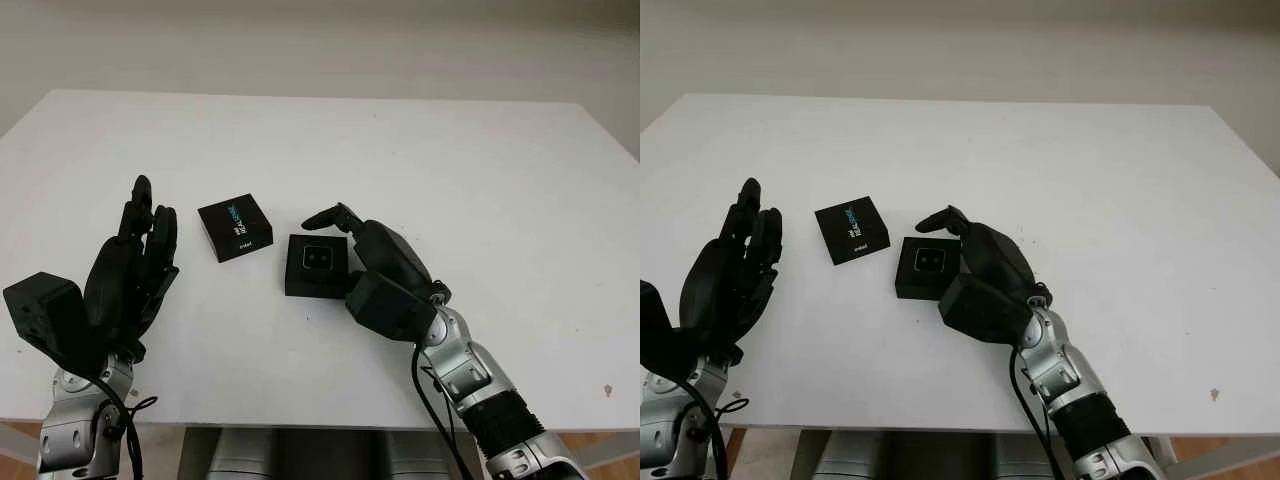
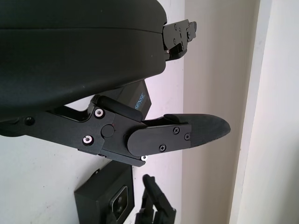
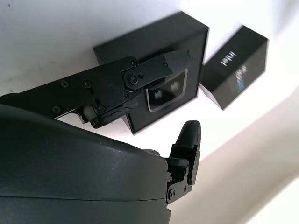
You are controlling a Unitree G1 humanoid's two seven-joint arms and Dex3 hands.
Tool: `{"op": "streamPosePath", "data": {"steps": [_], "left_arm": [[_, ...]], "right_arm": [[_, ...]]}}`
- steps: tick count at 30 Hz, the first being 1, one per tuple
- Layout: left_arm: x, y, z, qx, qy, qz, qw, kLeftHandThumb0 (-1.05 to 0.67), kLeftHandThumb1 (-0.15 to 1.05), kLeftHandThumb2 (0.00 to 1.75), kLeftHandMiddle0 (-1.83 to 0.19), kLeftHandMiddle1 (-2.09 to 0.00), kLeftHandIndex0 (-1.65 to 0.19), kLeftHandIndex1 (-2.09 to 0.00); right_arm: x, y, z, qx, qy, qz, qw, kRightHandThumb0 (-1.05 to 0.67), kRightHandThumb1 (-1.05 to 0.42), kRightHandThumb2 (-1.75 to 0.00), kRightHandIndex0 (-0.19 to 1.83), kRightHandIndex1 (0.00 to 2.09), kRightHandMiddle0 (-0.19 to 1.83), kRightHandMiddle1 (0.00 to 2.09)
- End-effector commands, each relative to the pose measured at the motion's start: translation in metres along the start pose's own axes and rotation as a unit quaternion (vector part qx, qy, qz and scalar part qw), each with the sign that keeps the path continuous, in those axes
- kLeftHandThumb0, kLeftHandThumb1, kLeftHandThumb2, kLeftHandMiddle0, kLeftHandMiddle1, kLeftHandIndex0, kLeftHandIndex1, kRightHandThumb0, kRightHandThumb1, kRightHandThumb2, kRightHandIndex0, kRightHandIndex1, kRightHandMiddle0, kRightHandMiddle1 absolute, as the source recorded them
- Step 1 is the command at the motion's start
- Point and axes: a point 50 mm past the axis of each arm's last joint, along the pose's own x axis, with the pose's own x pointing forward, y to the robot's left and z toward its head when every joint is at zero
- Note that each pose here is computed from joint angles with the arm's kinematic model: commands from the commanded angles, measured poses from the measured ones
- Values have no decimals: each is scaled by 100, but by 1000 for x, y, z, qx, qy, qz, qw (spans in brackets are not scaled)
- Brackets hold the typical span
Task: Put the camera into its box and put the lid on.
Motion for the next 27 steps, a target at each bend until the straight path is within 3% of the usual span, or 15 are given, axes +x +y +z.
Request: {"op": "streamPosePath", "data": {"steps": [1,5,12,16,19,27], "left_arm": [[-1,1,5,2,-11,-1,1000,-67,105,50,19,-2,19,0],[1,2,5,3,-13,0,1000,-66,105,50,19,0,19,0],[4,2,12,10,-27,5,1000,-63,105,48,19,-1,19,0],[8,5,26,46,-42,14,998,-60,105,48,17,-3,17,-2],[12,10,42,77,-55,5,996,-66,105,42,17,-5,17,-3],[31,24,83,179,-72,-8,981,-71,105,24,9,-7,10,-7]], "right_arm": [[0,-13,7,12,-19,-20,1000,-56,-89,-5,19,3,11,77],[-1,-26,14,44,-33,-35,998,-58,-91,-6,16,4,15,52],[-1,-60,23,117,-55,-64,990,-56,-101,-8,15,4,11,47],[3,-80,21,197,-47,-69,977,-56,-105,-11,14,4,-5,73],[5,-98,20,236,-28,-72,969,-63,-105,-26,10,3,-16,81],[3,-130,12,372,-12,-72,925,-69,-105,-57,-14,0,-19,14]]}}
